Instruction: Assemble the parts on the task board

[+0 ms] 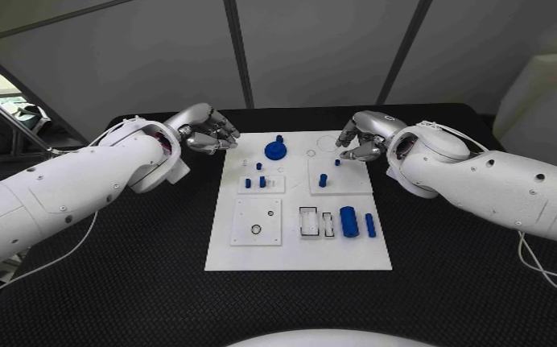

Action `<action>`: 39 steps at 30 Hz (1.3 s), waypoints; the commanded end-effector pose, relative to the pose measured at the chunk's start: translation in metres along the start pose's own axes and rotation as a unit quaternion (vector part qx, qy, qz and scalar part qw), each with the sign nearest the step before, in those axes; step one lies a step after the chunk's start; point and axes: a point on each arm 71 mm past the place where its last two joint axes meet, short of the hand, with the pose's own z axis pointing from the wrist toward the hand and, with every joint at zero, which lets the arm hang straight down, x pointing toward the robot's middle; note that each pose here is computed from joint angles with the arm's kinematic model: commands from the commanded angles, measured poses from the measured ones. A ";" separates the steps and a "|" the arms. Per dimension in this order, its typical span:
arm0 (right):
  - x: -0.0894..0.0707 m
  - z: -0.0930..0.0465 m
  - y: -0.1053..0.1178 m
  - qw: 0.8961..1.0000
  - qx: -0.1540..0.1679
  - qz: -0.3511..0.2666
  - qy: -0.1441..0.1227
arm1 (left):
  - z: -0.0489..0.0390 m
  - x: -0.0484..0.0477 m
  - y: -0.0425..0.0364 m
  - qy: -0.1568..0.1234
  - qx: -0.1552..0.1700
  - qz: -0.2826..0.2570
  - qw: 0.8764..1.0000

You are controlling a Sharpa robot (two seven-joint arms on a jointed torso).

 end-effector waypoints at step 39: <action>0.024 0.013 0.011 0.994 0.008 -0.057 0.093 | -0.0105 0.0026 -0.0172 -0.034 0.020 -0.377 0.925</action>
